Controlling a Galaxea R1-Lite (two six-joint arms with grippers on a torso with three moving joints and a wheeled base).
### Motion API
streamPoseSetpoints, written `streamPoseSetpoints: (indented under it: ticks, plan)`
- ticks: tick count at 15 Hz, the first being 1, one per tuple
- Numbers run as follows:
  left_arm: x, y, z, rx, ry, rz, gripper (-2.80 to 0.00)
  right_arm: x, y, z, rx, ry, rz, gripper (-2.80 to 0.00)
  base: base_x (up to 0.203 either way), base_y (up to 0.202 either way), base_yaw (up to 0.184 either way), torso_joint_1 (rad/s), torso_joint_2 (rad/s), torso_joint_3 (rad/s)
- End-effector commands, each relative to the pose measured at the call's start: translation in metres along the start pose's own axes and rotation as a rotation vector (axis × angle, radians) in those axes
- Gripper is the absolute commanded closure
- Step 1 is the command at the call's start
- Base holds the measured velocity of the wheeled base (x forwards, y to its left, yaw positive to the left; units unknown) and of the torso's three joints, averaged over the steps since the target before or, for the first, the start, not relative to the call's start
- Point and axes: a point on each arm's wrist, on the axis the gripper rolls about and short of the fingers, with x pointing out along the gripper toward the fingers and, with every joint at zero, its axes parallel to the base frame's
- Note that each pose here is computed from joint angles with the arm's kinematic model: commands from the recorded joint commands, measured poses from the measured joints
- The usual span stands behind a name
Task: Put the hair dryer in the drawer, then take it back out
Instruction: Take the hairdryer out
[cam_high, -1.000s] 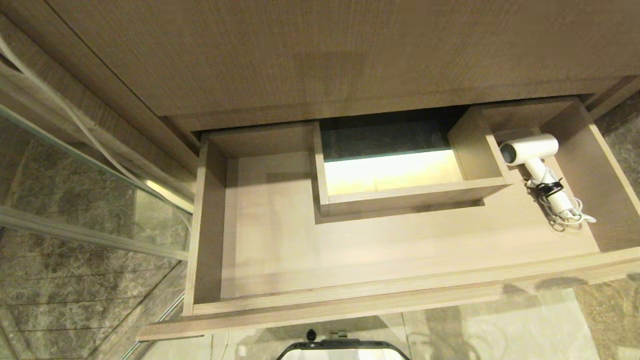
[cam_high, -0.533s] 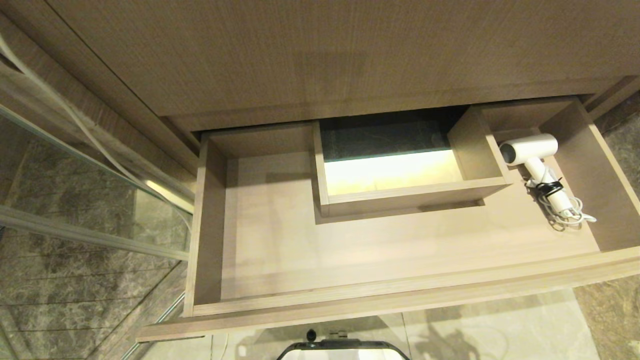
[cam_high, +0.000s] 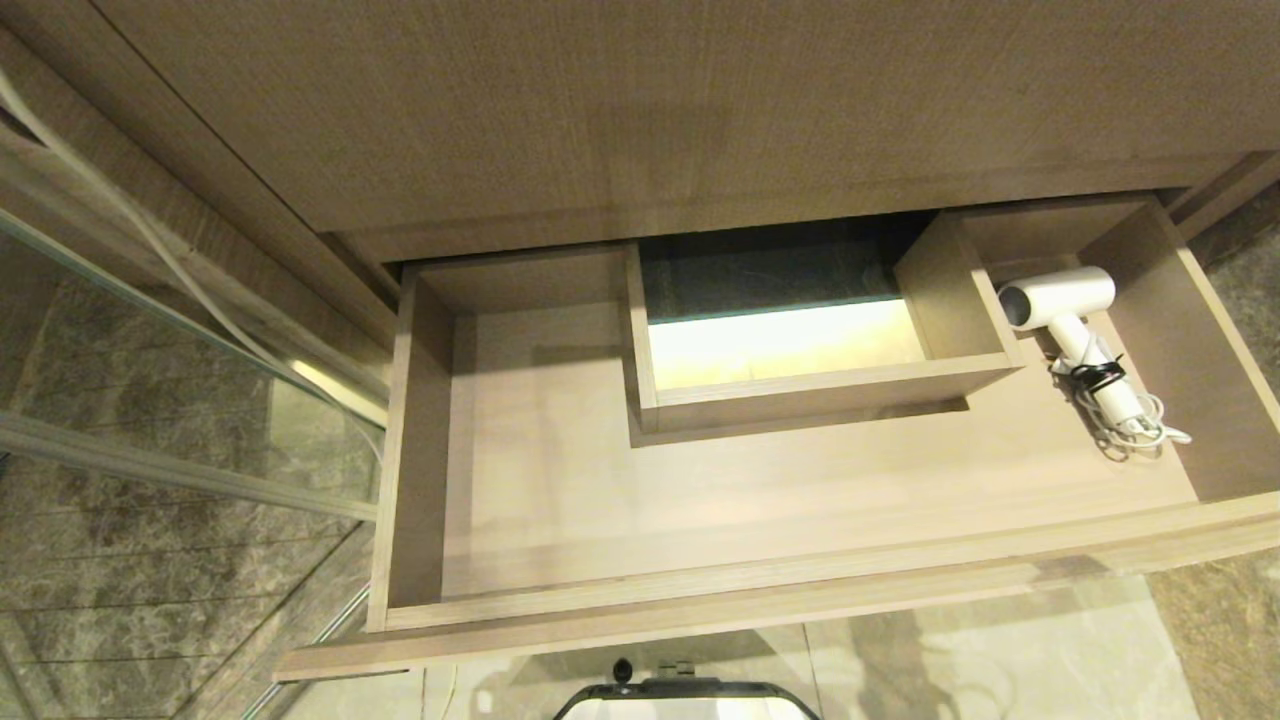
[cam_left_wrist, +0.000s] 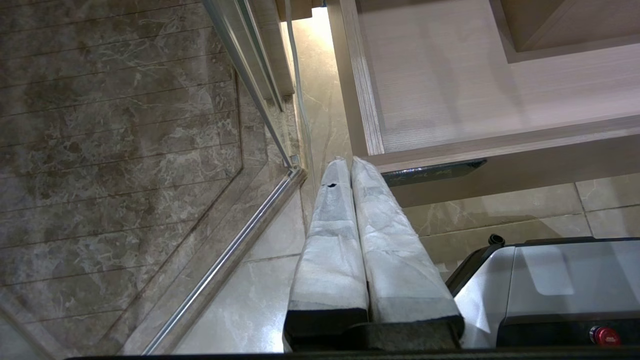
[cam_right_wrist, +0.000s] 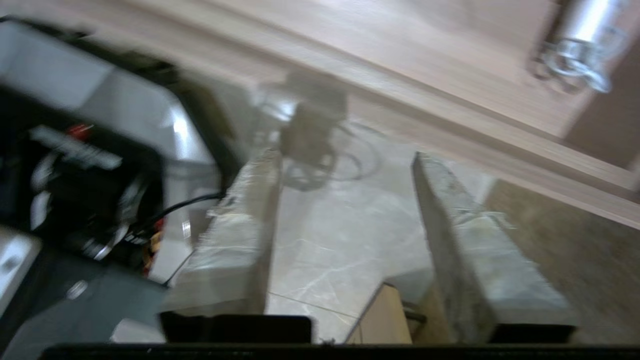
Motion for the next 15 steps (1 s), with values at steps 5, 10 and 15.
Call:
streamPoseSetpoints:
  ticks: [5, 10, 15]
  plan:
    - [0.0, 0.0, 0.0, 0.0, 0.002, 0.001, 0.0, 0.073, -0.083, 0.066, 0.095, 0.053, -0.28, 0.0, 0.0, 0.0, 0.0, 0.0, 0.0, 0.0]
    - [0.0, 0.0, 0.0, 0.0, 0.002, 0.0, 0.0, 0.113, -0.151, 0.068, 0.177, 0.071, -0.44, 0.0, 0.0, 0.0, 0.0, 0.0, 0.0, 0.0]
    - [0.0, 0.0, 0.0, 0.0, 0.002, 0.0, 0.0, 0.161, -0.19, 0.056, 0.219, 0.106, -0.467, 0.0, 0.0, 0.0, 0.0, 0.0, 0.0, 0.0]
